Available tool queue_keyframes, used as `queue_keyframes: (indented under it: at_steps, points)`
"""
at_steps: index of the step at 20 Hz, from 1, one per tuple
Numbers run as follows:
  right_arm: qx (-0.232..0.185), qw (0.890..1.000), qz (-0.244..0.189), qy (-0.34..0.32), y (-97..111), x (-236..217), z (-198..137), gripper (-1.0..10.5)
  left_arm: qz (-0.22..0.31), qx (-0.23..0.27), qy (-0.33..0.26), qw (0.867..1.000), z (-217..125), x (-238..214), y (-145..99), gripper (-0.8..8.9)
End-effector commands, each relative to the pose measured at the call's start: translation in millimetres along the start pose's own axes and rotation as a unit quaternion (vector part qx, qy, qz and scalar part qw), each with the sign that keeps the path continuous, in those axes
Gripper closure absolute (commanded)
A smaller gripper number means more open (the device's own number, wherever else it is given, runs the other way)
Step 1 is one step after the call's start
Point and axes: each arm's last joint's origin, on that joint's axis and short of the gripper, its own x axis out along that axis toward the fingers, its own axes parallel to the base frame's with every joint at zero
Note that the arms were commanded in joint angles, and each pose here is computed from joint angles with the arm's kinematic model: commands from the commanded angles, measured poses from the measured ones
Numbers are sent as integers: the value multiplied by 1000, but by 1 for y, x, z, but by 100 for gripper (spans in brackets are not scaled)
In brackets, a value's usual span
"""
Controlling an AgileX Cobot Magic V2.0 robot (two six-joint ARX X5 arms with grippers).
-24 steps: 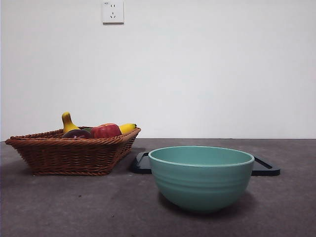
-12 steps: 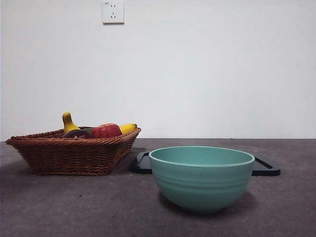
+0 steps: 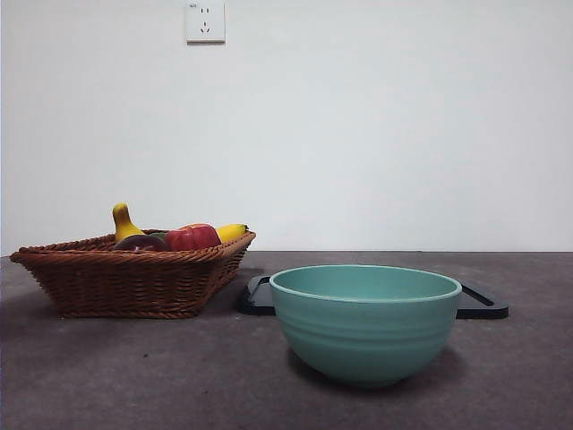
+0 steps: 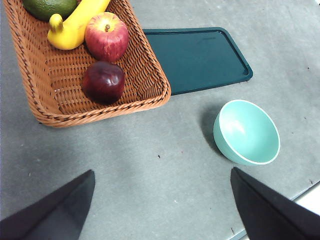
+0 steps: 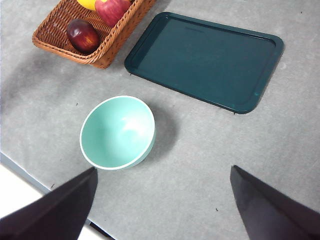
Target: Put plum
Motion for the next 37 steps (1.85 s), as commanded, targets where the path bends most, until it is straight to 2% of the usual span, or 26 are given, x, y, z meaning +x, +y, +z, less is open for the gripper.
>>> queue_keyframes:
  at_steps: [1, 5, 10, 15, 19, 24, 27, 31, 37]
  points:
    - [-1, 1000, 1, -9, 2, -3, 4, 520, -3, 10, -11, 1000, 7, -2, -1, 377]
    - [-1, 1000, 1, -9, 2, -3, 4, 520, -3, 13, -10, 1000, 20, 3, -1, 377]
    - [-1, 1000, 1, -10, 2, -3, 4, 520, 10, 19, 0, 1000, 58, 25, 1, 378]
    - [1, 1000, 1, -10, 2, -3, 4, 520, 30, 40, 46, 998, 103, 72, 1, 378]
    - [1, 1000, 1, -10, 2, -3, 4, 520, 55, 55, 90, 993, 120, 125, 7, 377]
    - [1, 1000, 1, -10, 2, -3, 4, 520, 81, 60, 137, 985, 115, 182, 23, 377]
    - [1, 1000, 1, -10, 2, -3, 4, 520, 85, 59, 145, 984, 112, 211, 33, 378]
    - [1, 1000, 1, -10, 2, -3, 4, 520, 85, 59, 164, 981, 103, 241, 44, 377]
    - [1, 1000, 0, -10, 2, -3, 4, 520, 105, 65, 213, 969, 82, 277, 58, 377]
